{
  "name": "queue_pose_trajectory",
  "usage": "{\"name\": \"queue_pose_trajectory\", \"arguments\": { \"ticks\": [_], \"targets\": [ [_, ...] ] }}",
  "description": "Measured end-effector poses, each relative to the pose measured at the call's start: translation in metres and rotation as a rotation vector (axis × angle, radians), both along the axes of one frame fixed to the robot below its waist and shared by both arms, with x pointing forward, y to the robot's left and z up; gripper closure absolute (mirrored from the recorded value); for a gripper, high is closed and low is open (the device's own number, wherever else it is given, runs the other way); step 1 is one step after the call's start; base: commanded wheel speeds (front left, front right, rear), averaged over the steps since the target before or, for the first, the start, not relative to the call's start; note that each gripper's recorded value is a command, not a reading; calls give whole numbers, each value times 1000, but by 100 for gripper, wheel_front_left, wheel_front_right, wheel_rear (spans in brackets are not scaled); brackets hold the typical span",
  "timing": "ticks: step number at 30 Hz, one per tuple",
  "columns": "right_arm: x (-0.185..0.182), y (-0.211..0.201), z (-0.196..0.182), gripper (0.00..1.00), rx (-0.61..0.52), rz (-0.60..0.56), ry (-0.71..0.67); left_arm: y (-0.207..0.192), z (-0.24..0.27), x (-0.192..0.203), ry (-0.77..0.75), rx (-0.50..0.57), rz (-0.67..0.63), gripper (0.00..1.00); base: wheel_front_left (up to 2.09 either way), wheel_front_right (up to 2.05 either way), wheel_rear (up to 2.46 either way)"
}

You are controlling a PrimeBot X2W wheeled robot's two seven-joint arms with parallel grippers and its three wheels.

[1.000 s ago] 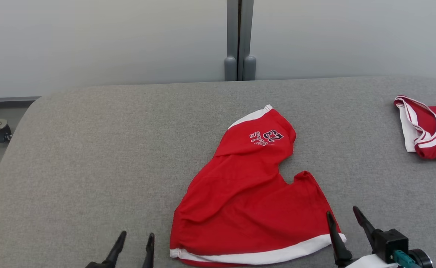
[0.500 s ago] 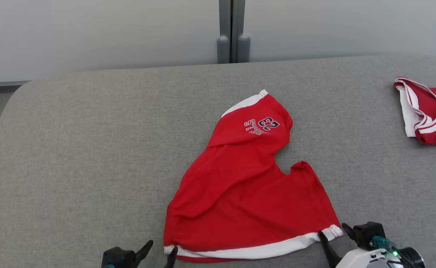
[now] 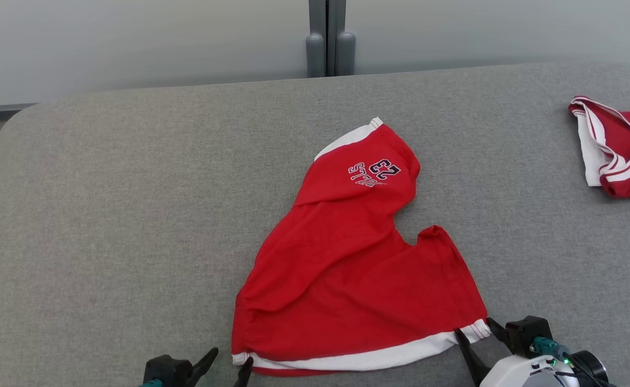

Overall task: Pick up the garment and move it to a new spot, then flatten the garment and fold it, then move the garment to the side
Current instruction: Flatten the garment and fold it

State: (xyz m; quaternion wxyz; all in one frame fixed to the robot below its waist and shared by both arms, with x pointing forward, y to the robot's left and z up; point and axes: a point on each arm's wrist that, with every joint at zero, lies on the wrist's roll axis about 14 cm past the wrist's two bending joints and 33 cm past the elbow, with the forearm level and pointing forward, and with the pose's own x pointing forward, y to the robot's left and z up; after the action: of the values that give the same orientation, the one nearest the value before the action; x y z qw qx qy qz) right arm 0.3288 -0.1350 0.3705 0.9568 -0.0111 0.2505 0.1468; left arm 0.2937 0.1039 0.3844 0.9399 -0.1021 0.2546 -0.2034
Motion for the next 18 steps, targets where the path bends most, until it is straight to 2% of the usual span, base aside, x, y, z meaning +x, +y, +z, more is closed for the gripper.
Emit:
{"name": "queue_pose_trajectory", "arguments": {
  "ticks": [7,9,10,11,12,13,16,18],
  "targets": [
    [3,0,-1,11,1,1,2,-2,-6,0,22,-5,-12,0,0,0,0],
    [5,0,-1,16,1,3,6,-4,-7,2,28,-10,-19,0,0,0,0],
    [6,1,-3,54,4,4,14,-7,-8,4,29,-15,-30,0,0,0,0],
    [6,2,-4,63,6,5,22,-9,-8,4,33,-19,-37,0,0,0,0],
    [7,4,-5,97,8,8,28,-13,-9,4,41,-27,-50,52,0,0,0],
    [7,4,-6,100,11,7,31,-16,-10,3,48,-31,-62,100,0,0,0],
    [9,3,-4,100,42,-16,39,-28,-13,-4,89,-53,-110,100,0,0,0],
    [14,-1,4,100,106,-71,25,-31,-7,-3,86,-84,-118,100,0,0,0]
  ]
}}
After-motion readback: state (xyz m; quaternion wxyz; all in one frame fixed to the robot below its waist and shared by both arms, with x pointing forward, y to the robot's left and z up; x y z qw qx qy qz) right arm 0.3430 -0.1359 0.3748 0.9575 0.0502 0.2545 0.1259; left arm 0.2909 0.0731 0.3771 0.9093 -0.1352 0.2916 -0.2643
